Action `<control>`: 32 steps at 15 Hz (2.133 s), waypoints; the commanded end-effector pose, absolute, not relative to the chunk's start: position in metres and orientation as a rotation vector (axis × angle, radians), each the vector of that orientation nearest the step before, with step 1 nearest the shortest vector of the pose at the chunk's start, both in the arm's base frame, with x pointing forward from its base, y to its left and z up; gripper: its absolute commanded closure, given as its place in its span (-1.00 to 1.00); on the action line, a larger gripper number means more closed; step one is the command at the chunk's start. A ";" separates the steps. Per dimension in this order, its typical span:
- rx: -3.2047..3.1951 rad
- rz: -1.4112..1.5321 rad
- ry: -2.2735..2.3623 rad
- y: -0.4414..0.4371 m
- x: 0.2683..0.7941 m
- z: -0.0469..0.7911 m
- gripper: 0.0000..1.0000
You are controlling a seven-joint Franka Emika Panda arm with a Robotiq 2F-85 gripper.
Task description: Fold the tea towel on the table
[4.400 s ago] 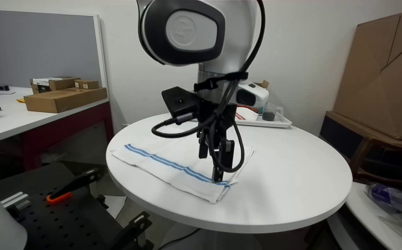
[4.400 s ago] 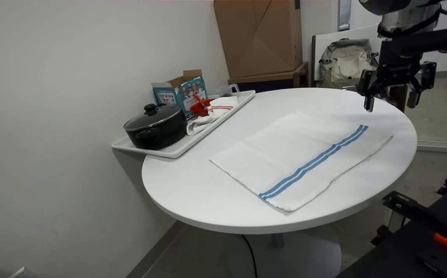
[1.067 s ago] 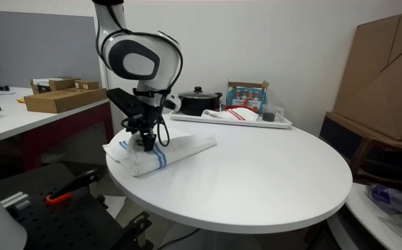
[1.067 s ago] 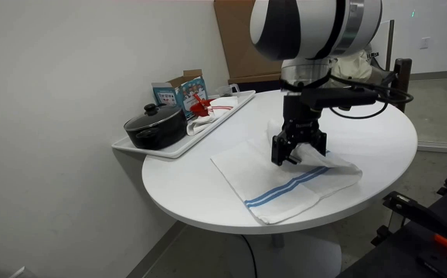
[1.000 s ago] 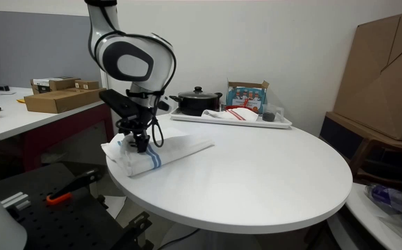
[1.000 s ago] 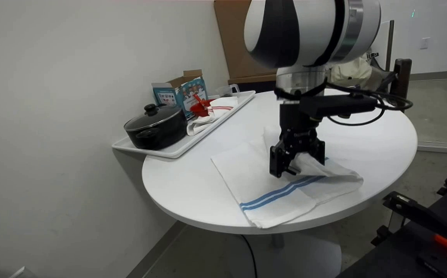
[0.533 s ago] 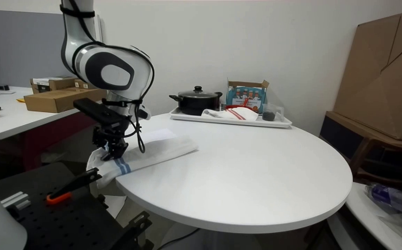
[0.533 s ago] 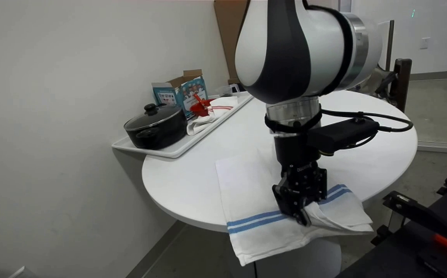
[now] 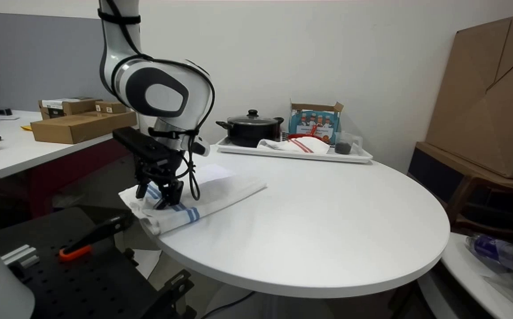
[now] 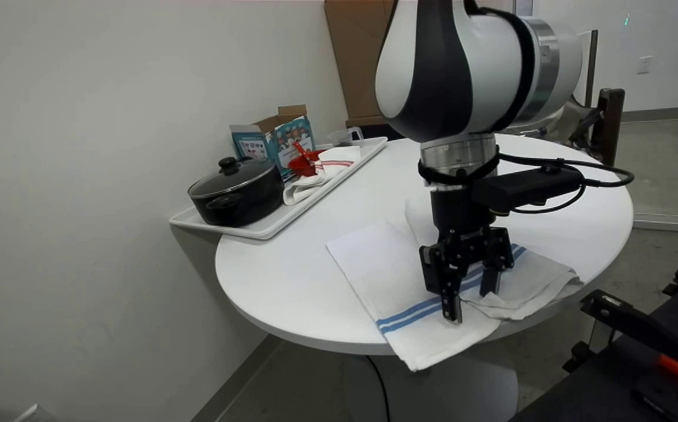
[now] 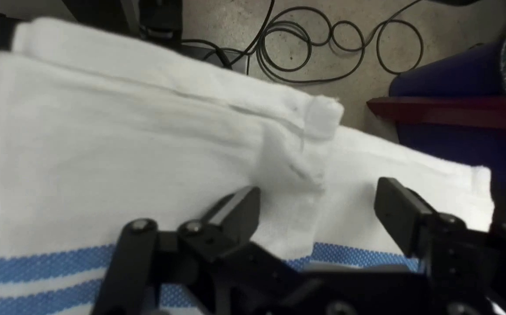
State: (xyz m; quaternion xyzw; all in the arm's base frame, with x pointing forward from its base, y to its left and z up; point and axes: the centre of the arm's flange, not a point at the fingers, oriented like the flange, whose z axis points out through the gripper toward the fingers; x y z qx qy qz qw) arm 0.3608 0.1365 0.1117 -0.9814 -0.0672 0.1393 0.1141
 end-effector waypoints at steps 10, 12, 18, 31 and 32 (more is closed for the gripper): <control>-2.980 0.114 0.162 -0.010 0.440 0.155 -1.00; -2.996 0.054 0.226 -0.035 0.453 0.167 -1.00; -2.987 0.115 0.242 -0.039 0.451 0.173 -1.00; -2.958 0.356 -0.279 0.080 0.389 0.195 -1.00; -2.965 0.376 -0.332 0.096 0.377 0.183 -1.00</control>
